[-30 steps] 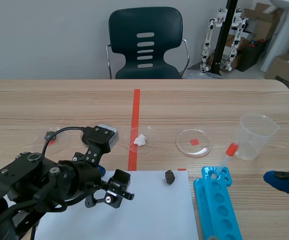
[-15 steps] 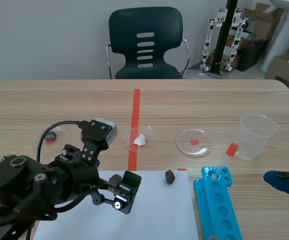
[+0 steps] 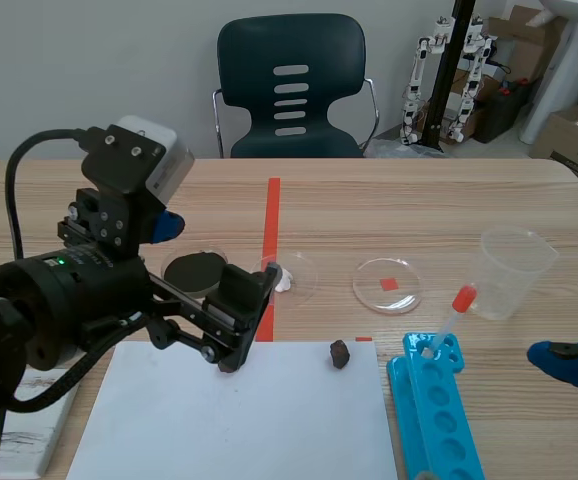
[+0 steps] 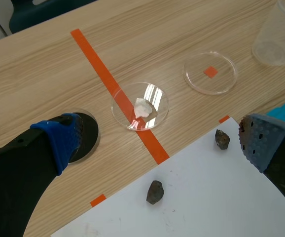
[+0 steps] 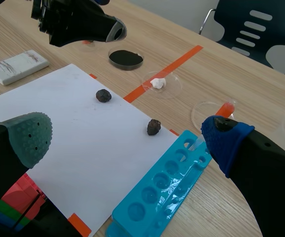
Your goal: Put the middle mineral back
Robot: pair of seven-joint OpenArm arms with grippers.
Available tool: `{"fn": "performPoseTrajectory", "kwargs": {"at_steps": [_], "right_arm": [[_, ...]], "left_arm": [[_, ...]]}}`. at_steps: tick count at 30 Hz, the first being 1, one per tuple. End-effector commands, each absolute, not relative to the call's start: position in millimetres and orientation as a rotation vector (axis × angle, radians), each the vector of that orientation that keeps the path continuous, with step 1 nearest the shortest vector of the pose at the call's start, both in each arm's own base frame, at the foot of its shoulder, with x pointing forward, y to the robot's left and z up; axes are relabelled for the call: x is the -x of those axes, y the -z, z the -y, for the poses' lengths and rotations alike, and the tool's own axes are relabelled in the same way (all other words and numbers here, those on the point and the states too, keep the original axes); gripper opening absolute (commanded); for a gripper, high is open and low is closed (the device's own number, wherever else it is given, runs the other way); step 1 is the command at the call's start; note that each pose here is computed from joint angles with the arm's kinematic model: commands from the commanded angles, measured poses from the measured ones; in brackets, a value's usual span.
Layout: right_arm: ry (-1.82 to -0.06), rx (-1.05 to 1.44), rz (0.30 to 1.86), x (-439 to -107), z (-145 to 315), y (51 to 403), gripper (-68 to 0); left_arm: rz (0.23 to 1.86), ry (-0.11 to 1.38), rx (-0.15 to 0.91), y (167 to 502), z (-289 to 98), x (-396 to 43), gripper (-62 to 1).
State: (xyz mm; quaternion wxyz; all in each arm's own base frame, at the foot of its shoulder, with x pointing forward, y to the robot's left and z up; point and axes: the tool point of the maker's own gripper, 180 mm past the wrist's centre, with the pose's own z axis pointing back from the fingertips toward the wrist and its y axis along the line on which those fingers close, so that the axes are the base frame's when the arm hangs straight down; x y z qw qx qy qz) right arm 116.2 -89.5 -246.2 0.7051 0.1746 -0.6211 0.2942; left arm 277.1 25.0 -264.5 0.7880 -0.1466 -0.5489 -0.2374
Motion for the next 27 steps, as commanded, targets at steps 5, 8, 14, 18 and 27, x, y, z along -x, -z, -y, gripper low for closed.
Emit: {"fn": "performPoseTrajectory", "kwargs": {"at_steps": [5, 8, 14, 18, 27], "right_arm": [[-0.645, -0.395, 1.405, -118, 89, 240, -3.7], [-0.646, -0.395, 1.405, -118, 89, 240, -3.7], [-0.646, -0.395, 1.405, -118, 89, 240, -3.7], [-0.646, -0.395, 1.405, -118, 89, 240, -3.7], [-0.646, -0.395, 1.405, -118, 89, 240, -3.7]], "left_arm": [[1.198, 0.524, 0.284, 262, -39, -274, 1.4], [1.187, 0.53, 0.277, 265, -41, -272, 1.4], [1.187, 0.532, 0.276, 265, -41, -272, 1.4], [1.187, 0.532, 0.276, 265, -41, -272, 1.4], [1.187, 0.533, 0.276, 265, -41, -272, 1.4]]}}
